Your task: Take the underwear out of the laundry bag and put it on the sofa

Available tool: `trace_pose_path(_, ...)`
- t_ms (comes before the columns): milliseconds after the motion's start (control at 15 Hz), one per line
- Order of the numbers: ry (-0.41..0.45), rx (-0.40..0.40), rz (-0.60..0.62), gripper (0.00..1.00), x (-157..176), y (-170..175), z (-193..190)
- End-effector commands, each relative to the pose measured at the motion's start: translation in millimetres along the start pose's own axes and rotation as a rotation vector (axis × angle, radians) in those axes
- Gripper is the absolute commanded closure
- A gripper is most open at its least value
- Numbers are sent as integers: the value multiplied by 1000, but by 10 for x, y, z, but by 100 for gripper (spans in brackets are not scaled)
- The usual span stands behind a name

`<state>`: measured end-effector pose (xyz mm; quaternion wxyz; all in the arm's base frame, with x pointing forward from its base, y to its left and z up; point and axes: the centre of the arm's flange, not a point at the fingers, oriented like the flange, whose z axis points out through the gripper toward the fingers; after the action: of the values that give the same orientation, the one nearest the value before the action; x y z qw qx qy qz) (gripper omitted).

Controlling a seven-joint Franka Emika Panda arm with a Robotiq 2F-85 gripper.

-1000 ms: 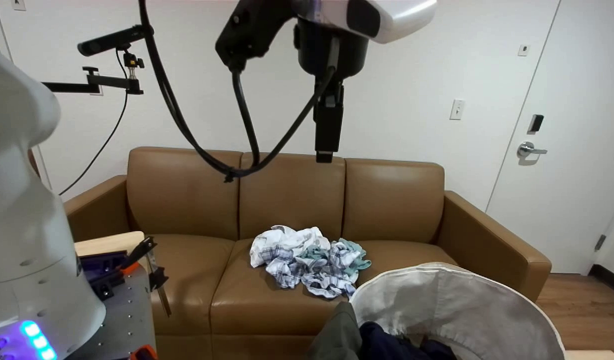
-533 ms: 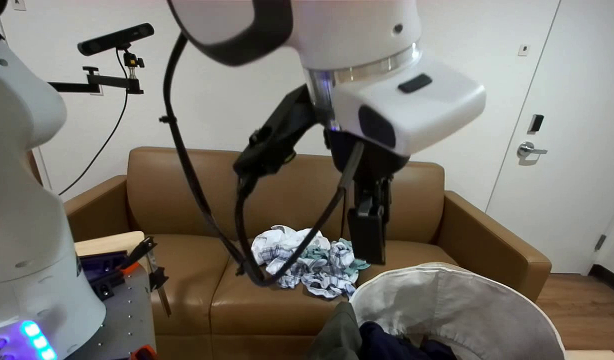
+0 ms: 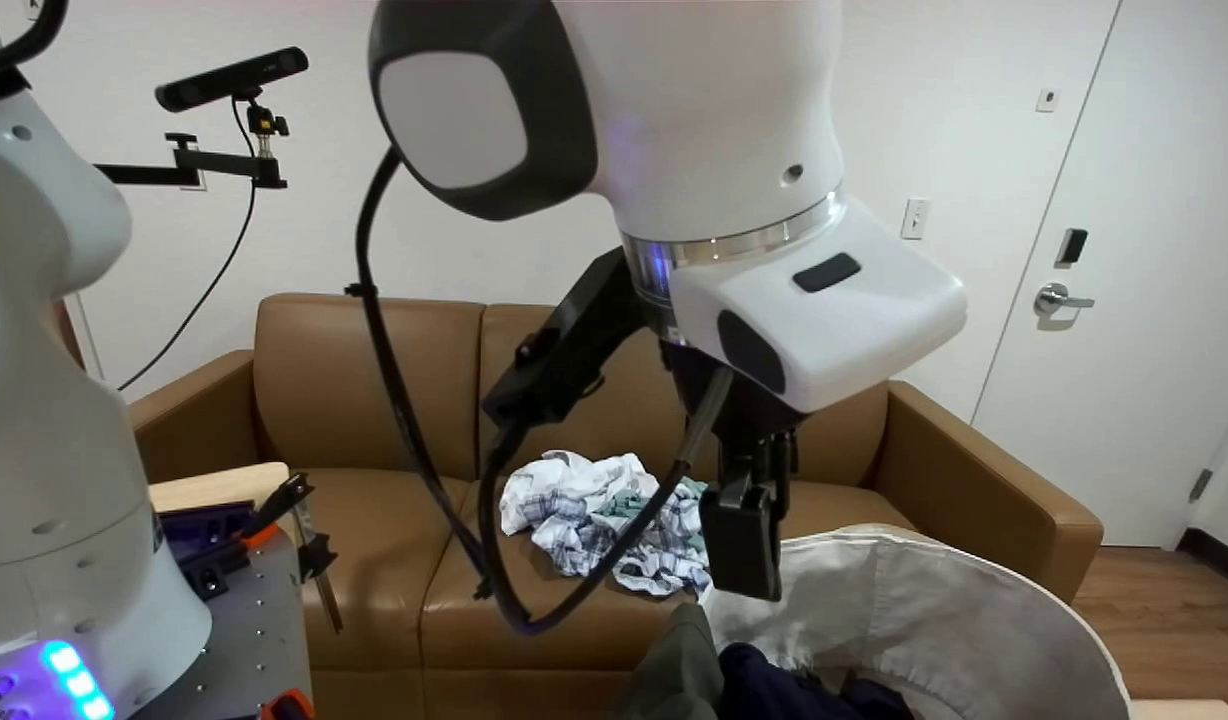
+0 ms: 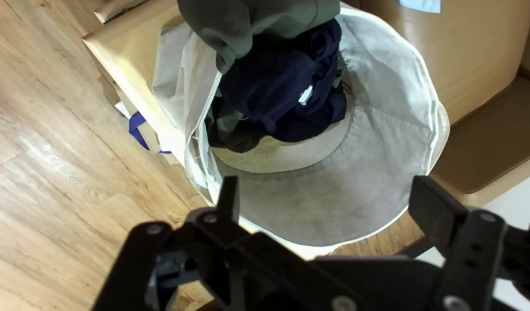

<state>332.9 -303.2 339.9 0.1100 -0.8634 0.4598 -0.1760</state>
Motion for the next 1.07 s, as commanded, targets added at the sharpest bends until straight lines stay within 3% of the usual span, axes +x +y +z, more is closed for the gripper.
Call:
trace_pose_path(0, -3, 20, -33, 0, -73, -29, 293)
trace_pose_path(333, -4, 42, -19, 0, -162, -50, 664)
trace_pose_path(467, 32, -10, -12, 0, -133, 15, 799)
trace_pose_path(867, 7, -21, 8, 0, -228, 24, 647)
trace_pose_path(933, -14, -102, -77, 0, -186, -99, 549)
trace_pose_path(1000, -11, -103, -146, 0, -138, -149, 533)
